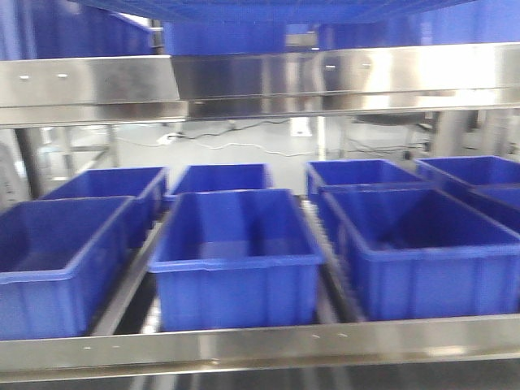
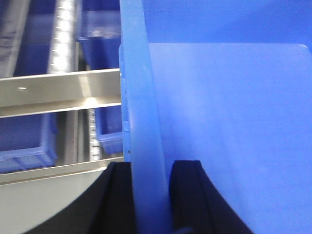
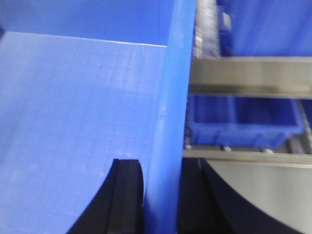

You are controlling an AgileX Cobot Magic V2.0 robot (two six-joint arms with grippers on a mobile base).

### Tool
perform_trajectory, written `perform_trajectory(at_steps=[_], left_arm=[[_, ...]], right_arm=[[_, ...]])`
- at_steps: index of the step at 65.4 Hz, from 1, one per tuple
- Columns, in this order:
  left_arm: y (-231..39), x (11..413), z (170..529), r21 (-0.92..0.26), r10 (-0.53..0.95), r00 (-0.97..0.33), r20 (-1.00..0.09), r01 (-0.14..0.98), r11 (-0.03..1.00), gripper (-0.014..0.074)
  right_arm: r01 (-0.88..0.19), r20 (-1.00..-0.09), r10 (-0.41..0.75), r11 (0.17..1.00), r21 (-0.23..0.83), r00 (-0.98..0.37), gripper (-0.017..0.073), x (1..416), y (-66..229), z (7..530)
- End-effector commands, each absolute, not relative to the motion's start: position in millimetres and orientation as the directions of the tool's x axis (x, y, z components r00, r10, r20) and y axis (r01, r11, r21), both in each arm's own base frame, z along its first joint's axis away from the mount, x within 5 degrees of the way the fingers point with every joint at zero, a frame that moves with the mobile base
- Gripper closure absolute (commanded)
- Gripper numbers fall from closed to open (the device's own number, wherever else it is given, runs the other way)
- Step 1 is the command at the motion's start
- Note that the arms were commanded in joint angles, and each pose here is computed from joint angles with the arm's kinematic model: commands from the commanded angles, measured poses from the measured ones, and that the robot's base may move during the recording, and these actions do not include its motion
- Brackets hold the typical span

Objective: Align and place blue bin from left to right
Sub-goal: 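Drive the base away from the rack holding the bin in both grippers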

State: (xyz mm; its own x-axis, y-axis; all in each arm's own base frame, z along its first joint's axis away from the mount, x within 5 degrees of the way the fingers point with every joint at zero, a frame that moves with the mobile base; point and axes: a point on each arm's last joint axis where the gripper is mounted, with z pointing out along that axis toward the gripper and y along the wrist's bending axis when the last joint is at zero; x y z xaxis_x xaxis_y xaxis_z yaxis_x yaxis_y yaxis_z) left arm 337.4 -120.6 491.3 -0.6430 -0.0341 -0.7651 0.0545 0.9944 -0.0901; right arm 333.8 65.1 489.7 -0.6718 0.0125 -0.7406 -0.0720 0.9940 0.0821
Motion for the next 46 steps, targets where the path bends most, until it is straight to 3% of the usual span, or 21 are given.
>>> perform_trajectory(at_steps=[1,46], left_arm=[[-115.1,331.6,511.6,-0.082,-0.034,-0.538,-0.842,0.065,0.995,0.0601],[-115.1,331.6,511.6,-0.082,-0.034,-0.538,-0.842,0.065,0.995,0.0601]], right_arm=[[-0.080,-0.811,-0.010,0.996,0.045,-0.585,0.0638,328.0,60.3,506.4],[-0.080,-0.811,-0.010,0.996,0.045,-0.585,0.0638,328.0,60.3,506.4]])
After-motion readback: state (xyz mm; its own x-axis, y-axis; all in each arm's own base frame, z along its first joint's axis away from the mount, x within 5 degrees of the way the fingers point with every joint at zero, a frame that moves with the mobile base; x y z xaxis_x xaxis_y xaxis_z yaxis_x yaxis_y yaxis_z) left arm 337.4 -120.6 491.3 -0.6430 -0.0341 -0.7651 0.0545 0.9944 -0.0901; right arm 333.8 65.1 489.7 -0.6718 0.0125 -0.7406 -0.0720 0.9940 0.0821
